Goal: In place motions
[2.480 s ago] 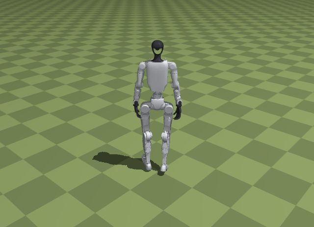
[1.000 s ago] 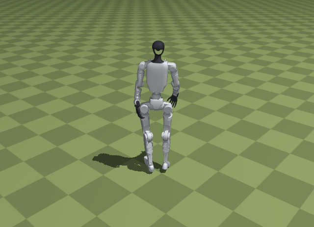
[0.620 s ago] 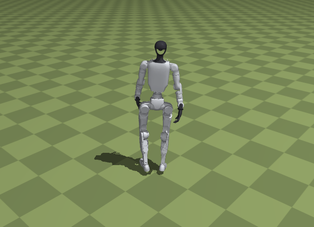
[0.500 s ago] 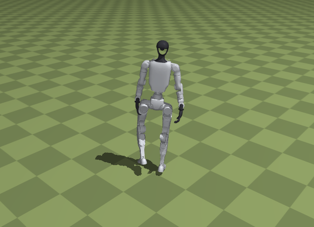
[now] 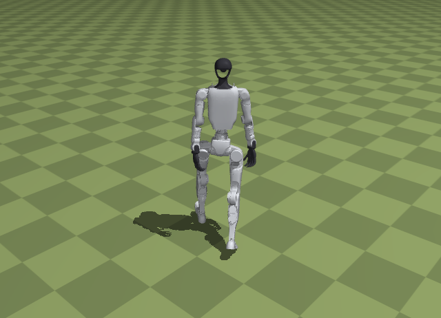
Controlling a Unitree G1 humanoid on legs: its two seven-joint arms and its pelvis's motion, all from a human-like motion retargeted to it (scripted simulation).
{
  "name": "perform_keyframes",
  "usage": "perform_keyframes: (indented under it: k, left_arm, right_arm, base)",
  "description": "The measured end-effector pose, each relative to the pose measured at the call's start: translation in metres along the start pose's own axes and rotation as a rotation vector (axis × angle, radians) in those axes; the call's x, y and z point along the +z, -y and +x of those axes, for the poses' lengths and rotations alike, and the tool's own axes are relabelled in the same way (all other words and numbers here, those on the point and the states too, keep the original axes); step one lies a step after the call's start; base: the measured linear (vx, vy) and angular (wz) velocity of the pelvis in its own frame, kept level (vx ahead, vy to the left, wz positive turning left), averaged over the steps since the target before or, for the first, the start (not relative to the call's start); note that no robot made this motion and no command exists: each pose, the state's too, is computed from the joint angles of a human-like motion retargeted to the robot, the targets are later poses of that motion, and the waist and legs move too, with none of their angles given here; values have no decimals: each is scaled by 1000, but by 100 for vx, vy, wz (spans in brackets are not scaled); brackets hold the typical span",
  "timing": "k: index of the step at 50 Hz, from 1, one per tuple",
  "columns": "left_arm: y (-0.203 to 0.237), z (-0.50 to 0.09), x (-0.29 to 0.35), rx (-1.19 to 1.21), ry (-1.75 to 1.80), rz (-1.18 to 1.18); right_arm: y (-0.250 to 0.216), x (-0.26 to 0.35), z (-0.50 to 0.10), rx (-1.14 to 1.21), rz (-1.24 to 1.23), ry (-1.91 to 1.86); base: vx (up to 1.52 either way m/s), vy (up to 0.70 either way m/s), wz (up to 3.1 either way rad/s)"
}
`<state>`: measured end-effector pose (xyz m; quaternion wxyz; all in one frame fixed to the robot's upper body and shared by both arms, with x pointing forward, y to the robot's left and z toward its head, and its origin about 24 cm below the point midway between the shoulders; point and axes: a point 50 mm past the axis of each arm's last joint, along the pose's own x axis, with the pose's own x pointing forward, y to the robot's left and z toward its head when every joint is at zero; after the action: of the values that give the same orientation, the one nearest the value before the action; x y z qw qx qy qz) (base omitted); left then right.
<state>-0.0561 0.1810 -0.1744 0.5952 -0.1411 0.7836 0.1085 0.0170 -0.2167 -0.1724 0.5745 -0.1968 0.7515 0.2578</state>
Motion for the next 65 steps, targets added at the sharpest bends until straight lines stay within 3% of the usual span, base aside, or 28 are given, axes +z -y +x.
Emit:
perform_keyframes:
  k: [5, 10, 18, 26, 33, 40, 58, 65]
  left_arm:
    - [1, -3, 18, 13, 64, -31]
    - [3, -9, 43, -20, 129, -47]
    - [5, -31, 106, -19, 295, 192]
    - [40, -67, 168, -159, 605, 345]
    - [57, -67, 160, -196, 656, 423]
    - [72, -84, 177, -251, 761, 453]
    - [45, -42, 116, -246, 615, -2]
    - [44, -50, 131, -265, 633, 5]
  right_arm:
    - [-4, 1, 2, 0, -66, 7]
    - [9, 42, -9, -120, -195, 147]
    - [22, 110, -44, -306, -322, 473]
    - [16, 137, -65, -359, -383, 652]
    - [-5, 122, -46, -220, -352, 592]
    - [13, 143, -65, -309, -445, 637]
    - [1, 174, -85, -296, -515, 763]
    - [-3, 164, -76, -283, -491, 740]
  base:
    - [89, -24, 22]
    - [56, -27, 28]
    - [39, -43, 61]
    - [41, -48, 101]
    - [47, -34, 69]
    - [-8, -14, 48]
    - [37, -57, -37]
    - [68, -49, -3]
